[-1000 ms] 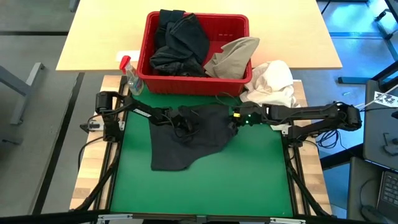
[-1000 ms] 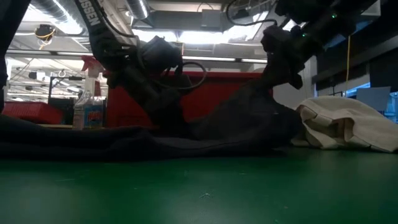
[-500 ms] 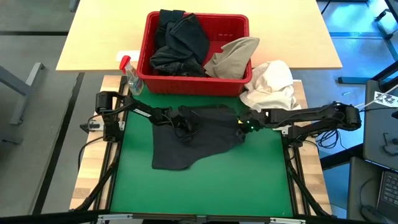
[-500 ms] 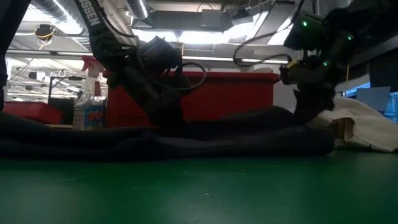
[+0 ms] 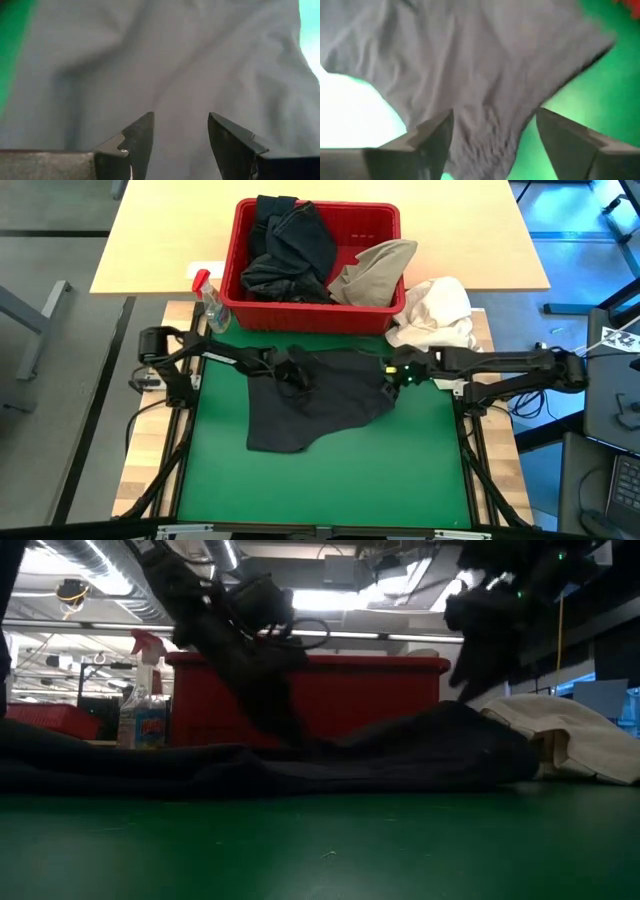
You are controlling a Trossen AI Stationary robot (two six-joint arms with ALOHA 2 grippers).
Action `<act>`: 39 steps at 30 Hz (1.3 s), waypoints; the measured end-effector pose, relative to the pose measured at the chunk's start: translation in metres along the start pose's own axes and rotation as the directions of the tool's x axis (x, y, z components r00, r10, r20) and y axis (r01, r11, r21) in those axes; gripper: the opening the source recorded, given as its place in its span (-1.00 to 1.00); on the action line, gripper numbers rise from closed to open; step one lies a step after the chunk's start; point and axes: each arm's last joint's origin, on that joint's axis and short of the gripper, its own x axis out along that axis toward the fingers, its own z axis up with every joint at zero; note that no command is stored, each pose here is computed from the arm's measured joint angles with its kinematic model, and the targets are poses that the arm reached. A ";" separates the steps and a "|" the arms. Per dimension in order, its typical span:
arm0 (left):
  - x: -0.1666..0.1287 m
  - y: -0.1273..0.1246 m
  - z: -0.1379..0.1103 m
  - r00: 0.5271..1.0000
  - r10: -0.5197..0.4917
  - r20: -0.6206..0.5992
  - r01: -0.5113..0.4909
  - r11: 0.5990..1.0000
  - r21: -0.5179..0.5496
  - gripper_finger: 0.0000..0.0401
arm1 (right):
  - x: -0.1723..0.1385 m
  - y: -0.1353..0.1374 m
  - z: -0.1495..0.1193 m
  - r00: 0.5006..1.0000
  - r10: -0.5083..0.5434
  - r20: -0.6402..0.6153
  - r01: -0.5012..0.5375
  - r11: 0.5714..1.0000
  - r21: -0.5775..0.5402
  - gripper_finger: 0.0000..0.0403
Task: Fold Laundry from Bin
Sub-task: Fold the black shorts
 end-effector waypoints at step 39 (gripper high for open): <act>-0.103 -0.002 0.017 0.990 0.028 0.135 -0.055 0.977 0.206 -0.10 | 0.044 0.023 -0.009 0.984 0.137 0.112 -0.094 0.941 -0.324 0.63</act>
